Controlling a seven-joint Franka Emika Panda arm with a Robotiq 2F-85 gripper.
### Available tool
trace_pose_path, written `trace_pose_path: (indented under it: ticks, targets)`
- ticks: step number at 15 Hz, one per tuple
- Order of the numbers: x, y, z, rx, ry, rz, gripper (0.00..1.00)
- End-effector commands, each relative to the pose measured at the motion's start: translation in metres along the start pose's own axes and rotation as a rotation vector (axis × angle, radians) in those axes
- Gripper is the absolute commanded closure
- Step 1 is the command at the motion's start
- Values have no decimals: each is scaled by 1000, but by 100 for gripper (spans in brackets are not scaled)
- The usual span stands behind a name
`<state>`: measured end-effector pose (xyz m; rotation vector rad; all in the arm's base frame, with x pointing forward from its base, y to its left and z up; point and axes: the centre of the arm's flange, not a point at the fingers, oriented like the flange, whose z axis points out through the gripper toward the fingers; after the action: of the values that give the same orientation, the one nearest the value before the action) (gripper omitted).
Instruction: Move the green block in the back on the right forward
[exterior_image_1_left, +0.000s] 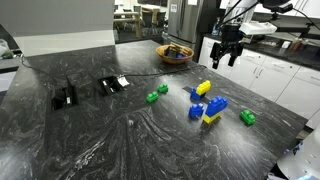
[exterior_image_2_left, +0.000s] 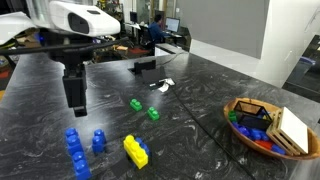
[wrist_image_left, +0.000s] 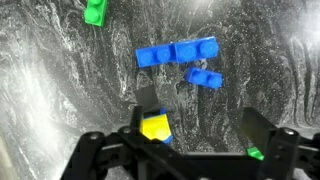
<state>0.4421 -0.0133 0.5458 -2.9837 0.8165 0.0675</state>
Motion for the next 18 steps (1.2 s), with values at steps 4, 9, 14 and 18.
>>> trace_pose_path:
  ticks: [4,9,14,18]
  targets:
    - [39,-56,-20,26,76,-74,0]
    - [102,-108,9,48,91,-116,0]
    - [145,-136,38,52,91,-66,0]
    - [148,-132,62,51,62,-75,0]
